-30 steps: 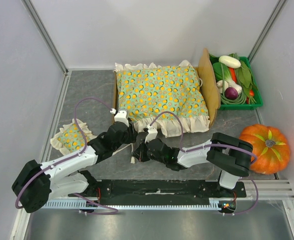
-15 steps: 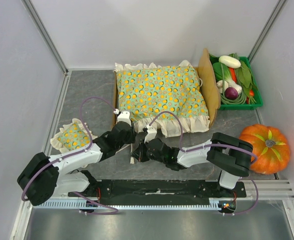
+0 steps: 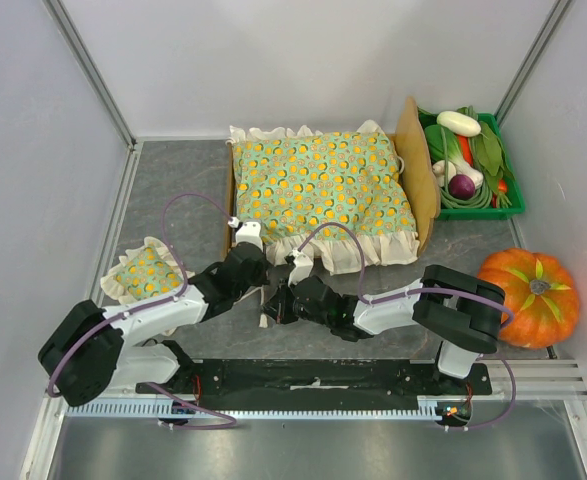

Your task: Set up the pet bed

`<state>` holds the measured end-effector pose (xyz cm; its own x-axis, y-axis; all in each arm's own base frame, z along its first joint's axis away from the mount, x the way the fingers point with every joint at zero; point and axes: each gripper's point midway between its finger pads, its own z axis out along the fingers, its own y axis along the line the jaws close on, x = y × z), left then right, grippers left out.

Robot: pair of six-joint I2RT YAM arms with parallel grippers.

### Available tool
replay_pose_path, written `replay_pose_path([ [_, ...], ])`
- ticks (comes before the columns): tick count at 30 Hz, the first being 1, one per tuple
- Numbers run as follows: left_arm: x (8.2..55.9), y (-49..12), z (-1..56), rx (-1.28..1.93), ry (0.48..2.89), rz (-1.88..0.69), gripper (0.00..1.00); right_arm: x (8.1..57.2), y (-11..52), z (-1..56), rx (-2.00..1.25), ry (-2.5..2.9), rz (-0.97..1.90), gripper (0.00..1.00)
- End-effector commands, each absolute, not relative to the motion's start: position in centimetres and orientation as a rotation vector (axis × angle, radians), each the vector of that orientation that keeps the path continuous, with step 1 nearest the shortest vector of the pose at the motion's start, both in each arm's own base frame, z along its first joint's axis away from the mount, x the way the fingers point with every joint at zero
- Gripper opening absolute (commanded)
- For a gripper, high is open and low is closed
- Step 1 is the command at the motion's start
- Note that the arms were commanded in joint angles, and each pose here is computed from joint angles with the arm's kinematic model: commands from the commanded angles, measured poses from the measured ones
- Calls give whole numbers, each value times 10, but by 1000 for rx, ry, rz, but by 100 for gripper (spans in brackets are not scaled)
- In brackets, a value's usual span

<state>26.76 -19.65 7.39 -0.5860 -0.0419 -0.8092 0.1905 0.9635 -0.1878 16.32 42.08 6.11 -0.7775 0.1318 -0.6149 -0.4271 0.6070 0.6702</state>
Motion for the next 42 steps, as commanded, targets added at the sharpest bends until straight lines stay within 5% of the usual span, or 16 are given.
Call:
replay_pose_path([
  [1,276,-194,98,70,2106,-322,2,167,424,74,-200,2151,1193,0],
  [19,250,-166,98,78,2163,-338,2,214,422,136,-66,1975,1379,0],
  [42,223,-169,100,186,2232,-415,2,299,415,131,276,1870,1255,0],
])
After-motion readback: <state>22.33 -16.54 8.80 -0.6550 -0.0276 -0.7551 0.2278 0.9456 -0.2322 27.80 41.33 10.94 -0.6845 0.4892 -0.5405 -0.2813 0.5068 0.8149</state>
